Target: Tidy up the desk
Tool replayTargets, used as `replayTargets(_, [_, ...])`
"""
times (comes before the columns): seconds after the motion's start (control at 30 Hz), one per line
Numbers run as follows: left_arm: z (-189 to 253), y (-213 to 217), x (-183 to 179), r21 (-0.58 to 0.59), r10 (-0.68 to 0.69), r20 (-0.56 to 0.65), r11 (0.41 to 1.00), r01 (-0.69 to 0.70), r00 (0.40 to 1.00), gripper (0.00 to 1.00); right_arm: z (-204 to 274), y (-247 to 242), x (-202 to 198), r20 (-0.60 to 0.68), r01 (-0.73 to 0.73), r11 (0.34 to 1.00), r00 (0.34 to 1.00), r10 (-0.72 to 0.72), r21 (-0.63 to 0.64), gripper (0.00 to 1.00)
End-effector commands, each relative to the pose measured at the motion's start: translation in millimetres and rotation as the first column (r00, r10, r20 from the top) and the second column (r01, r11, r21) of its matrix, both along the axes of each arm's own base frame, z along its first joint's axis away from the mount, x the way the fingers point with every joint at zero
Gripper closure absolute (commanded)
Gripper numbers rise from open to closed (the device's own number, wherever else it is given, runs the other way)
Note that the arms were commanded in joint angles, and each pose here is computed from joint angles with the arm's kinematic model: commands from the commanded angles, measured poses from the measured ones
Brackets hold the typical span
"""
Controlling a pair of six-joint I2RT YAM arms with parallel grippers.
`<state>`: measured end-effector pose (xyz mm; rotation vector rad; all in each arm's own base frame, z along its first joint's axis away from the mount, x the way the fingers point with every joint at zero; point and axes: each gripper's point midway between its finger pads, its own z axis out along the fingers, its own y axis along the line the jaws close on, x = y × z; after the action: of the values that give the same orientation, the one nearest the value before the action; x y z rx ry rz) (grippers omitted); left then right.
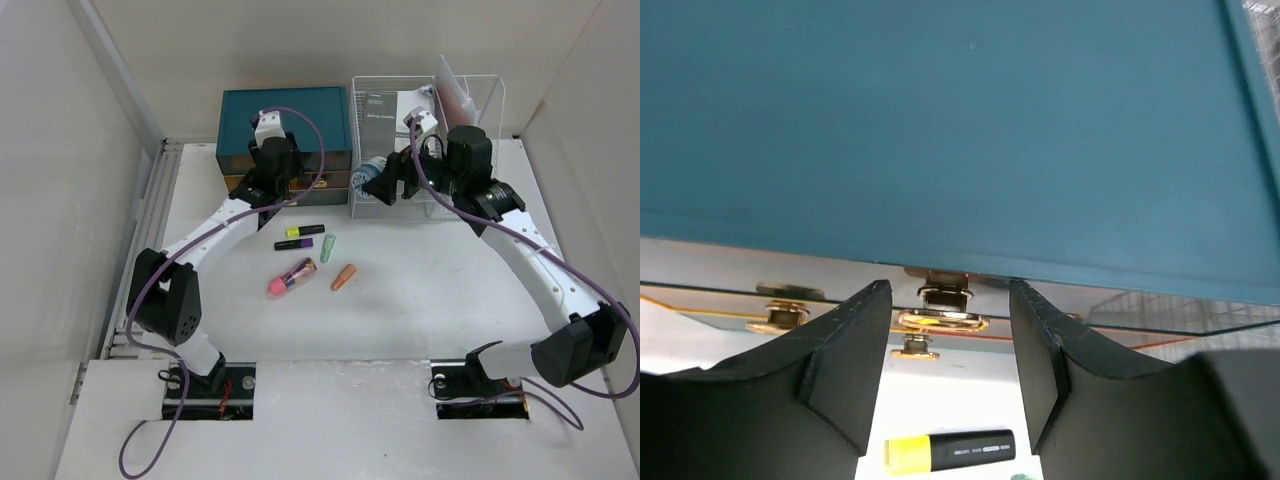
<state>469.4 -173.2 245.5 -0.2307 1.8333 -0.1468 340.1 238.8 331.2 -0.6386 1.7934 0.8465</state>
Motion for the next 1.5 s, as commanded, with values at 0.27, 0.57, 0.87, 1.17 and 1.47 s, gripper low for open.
replayTargets(0.27, [-3,2,-1,0.024,0.041,-0.016,0.999,-0.041,0.999,0.53,42,1,-4,0.124,-0.023,0.997,0.992,0.015,0.068,1.0])
replayTargets(0.57, [-10,-1,5,0.043,0.037,-0.02,0.998,-0.036,0.999,0.51,37,1,-4,0.116,-0.023,0.998,0.993,0.015,0.065,1.0])
replayTargets(0.87, [-16,-2,11,0.053,0.047,-0.028,0.998,-0.045,0.999,0.51,37,1,-4,0.116,-0.023,0.998,0.993,0.015,0.065,1.0])
replayTargets(1.17, [-18,2,6,0.056,0.056,-0.028,0.997,-0.054,0.998,0.81,37,1,-6,0.116,-0.023,0.998,0.993,0.015,0.065,1.0])
replayTargets(1.47, [-24,12,-11,0.056,0.058,-0.04,0.997,-0.056,0.997,0.96,37,1,-6,0.116,-0.023,0.998,0.993,0.015,0.065,1.0])
